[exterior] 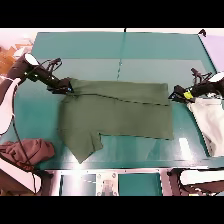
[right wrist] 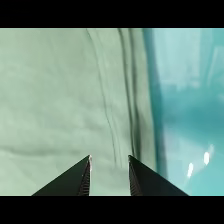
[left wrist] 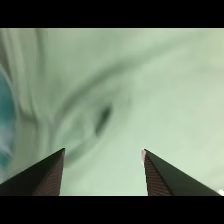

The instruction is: Fold the shirts.

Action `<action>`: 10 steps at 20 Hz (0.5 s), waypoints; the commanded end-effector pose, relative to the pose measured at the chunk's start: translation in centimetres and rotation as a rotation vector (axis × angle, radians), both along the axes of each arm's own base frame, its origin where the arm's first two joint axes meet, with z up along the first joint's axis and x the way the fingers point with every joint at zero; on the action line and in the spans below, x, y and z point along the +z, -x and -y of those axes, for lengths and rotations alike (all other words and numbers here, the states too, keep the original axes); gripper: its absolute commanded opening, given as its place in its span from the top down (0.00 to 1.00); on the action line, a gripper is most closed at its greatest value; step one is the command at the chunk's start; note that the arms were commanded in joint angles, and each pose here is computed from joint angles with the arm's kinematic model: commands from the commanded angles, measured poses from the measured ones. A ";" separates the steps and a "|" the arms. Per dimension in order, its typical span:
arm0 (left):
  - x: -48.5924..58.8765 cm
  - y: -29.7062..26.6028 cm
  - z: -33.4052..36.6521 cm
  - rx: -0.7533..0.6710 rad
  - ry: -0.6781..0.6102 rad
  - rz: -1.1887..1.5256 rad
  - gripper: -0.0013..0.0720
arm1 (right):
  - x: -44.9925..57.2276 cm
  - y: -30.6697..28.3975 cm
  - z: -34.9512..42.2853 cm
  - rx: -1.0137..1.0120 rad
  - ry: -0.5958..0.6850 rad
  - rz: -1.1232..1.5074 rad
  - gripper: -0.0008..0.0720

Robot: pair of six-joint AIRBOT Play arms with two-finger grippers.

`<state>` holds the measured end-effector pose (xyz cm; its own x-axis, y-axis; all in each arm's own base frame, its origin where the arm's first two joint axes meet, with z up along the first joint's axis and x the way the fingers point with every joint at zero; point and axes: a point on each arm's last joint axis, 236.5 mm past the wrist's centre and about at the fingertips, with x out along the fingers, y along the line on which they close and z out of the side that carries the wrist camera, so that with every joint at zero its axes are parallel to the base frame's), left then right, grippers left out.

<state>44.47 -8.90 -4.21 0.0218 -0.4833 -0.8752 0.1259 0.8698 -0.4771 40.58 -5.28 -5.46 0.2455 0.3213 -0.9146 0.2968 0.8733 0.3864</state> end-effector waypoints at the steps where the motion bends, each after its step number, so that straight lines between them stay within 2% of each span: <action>1: 2.7 5.5 -0.1 -0.028 0.037 -0.227 0.27 | 3.1 3.5 1.4 -0.032 0.060 -0.067 0.62; 5: 5.3 11.1 -0.7 -0.014 0.003 -0.242 0.27 | 4.1 10.3 0.2 -0.117 0.053 -0.075 0.68; 6: 5.3 13.3 -1.3 -0.005 -0.032 -0.240 0.27 | 3.5 12.7 -0.3 -0.155 0.044 -0.092 0.70; 8: 4.3 17.9 -2.6 0.031 -0.118 -0.218 0.26 | 2.1 17.0 -1.0 -0.247 0.029 -0.114 0.69; 9: 3.4 19.9 -2.9 0.063 -0.143 -0.205 0.26 | 1.3 18.7 -1.4 -0.294 0.024 -0.118 0.64; 10: 2.3 21.9 -2.9 0.102 -0.155 -0.196 0.22 | 0.4 20.3 -1.9 -0.338 0.016 -0.124 0.51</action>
